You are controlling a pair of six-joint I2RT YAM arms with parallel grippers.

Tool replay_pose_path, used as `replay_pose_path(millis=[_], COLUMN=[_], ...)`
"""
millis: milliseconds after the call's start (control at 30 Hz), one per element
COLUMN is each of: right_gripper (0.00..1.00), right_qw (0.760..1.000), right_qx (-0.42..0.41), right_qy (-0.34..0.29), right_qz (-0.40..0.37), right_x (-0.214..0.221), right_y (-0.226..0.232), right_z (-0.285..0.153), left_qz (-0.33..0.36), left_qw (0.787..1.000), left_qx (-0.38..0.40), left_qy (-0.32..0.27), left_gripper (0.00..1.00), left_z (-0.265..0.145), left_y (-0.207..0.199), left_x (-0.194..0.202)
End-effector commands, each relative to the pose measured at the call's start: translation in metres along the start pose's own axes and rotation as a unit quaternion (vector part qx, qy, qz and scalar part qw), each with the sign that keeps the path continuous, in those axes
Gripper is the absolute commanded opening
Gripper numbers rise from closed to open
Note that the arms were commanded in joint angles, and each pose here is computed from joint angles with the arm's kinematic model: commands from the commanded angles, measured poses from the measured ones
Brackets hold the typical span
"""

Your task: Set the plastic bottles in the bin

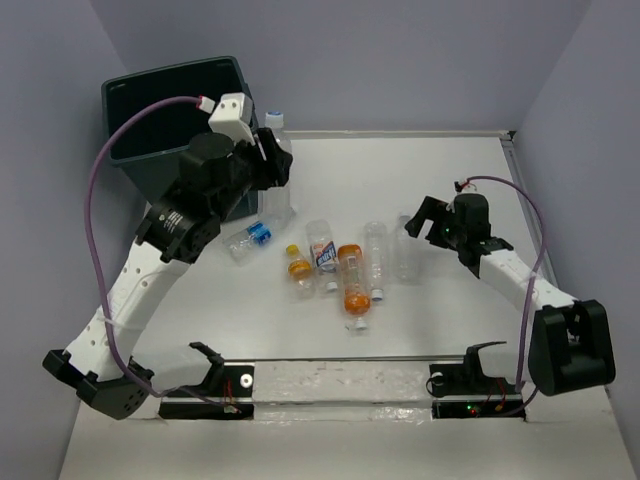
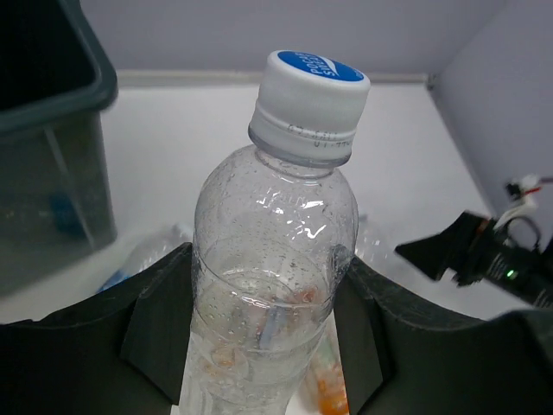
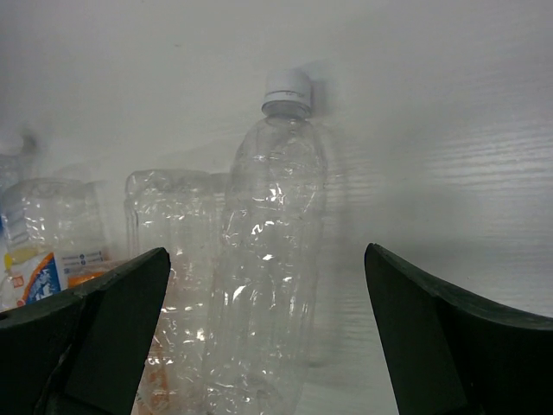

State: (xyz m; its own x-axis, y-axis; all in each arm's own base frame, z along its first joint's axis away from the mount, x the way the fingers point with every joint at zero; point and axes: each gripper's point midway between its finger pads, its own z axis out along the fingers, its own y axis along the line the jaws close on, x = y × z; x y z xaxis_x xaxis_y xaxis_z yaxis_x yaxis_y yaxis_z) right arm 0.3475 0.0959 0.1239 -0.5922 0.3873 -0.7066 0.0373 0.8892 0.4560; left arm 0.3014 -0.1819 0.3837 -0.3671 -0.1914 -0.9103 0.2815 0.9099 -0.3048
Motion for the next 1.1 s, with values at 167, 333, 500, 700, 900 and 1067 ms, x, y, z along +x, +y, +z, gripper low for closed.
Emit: replay_pose_path(millis=[167,333,500,700,900,1067], right_gripper=[1.00,0.99,0.98,0.91,0.75,0.52], right_qw=[0.999,0.999,0.998,0.998,0.998,0.999], right_qx=[-0.015,-0.013,-0.011,-0.002,0.004,0.024], right_qy=[0.026,0.035,0.046,0.051,0.043,0.011], right_qz=[-0.032,-0.029,-0.036,-0.035,-0.035,-0.032], right_x=[0.012,0.017,0.025,0.028,0.024,0.013], right_y=[0.018,0.016,0.018,0.013,0.012,0.006], right_z=[0.033,0.040,0.046,0.050,0.049,0.039], left_qz=[-0.044,-0.062,-0.075,-0.085,-0.075,-0.098], left_qw=[0.965,0.943,0.915,0.895,0.915,0.924], left_qx=[-0.010,-0.069,-0.148,-0.243,-0.218,-0.143], left_qy=[-0.259,-0.321,-0.368,-0.364,-0.330,-0.340], left_gripper=[0.59,0.59,0.59,0.70,0.99,0.99], left_z=[0.003,0.008,0.022,0.048,0.064,0.031], left_y=[0.011,0.069,0.132,0.204,0.203,0.164], left_x=[-0.182,-0.233,-0.266,-0.267,-0.242,-0.229])
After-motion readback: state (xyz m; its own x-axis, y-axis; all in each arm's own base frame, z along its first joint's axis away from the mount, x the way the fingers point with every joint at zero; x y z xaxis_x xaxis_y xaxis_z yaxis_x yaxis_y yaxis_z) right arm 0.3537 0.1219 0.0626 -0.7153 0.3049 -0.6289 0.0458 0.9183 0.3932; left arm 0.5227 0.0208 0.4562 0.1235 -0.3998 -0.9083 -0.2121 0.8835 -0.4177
